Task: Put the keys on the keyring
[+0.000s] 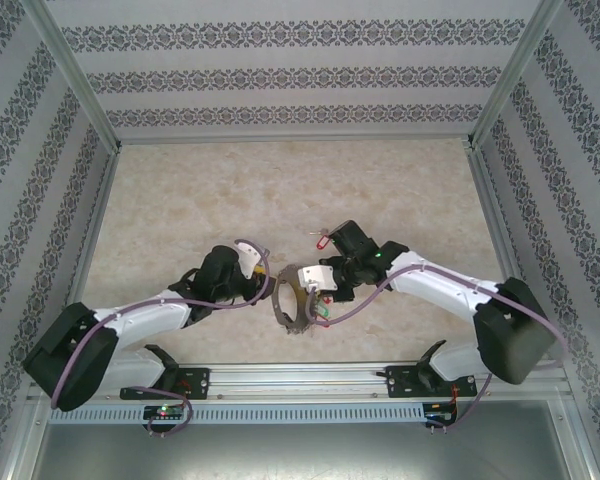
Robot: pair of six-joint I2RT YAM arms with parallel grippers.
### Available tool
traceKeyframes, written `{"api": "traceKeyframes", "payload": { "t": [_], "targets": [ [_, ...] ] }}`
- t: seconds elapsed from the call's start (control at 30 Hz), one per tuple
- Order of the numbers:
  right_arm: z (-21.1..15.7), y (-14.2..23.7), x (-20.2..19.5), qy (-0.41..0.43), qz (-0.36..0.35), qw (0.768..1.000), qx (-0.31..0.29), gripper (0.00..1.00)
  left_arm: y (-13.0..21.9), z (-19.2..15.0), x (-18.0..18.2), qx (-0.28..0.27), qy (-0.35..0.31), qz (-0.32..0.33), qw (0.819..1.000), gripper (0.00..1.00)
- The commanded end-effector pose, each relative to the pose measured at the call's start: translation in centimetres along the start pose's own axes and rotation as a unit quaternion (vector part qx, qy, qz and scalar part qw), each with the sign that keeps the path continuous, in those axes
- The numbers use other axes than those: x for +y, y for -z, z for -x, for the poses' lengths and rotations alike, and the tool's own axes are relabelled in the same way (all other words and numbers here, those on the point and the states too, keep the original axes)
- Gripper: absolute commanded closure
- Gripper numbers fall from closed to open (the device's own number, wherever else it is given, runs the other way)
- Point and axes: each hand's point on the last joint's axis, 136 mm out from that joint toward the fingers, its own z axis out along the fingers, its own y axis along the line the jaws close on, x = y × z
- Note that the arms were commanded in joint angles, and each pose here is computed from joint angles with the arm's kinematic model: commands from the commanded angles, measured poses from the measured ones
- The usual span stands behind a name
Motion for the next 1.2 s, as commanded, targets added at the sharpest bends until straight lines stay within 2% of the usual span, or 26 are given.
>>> {"api": "traceKeyframes", "payload": {
  "t": [0.0, 0.13, 0.3, 0.53, 0.67, 0.83, 1.03, 1.17],
  "targets": [
    [2.2, 1.7, -1.3, -0.014, -0.031, 0.997, -0.072, 1.00, 1.0, 3.0, -3.0, -0.054, -0.087, -0.076, 0.992, 0.61],
    [3.2, 3.6, -2.4, -0.029, -0.052, 0.993, -0.106, 1.00, 1.5, 4.2, -4.6, -0.091, -0.144, -0.115, 0.979, 0.60],
    [4.2, 5.5, -3.1, -0.031, -0.065, 0.989, -0.127, 1.00, 0.7, 5.2, -5.8, -0.083, -0.176, -0.148, 0.969, 0.55],
    [5.5, 7.2, -3.4, -0.021, -0.081, 0.985, -0.148, 1.00, -0.2, 7.5, -7.0, -0.114, -0.210, -0.161, 0.958, 0.53],
    [6.0, 8.0, -3.8, -0.045, -0.082, 0.981, -0.171, 1.00, 0.0, 7.9, -8.4, -0.132, -0.249, -0.179, 0.943, 0.53],
    [5.9, 7.9, -3.8, -0.084, -0.064, 0.979, -0.177, 1.00, -0.3, 7.7, -9.4, -0.128, -0.264, -0.198, 0.935, 0.52],
    [6.1, 7.7, -3.4, -0.102, -0.051, 0.976, -0.188, 1.00, -0.4, 8.6, -9.5, -0.147, -0.276, -0.185, 0.932, 0.52],
    [6.0, 7.4, -3.5, -0.108, -0.048, 0.976, -0.185, 1.00, -0.2, 8.9, -10.5, -0.151, -0.297, -0.198, 0.922, 0.54]
  ]
}}
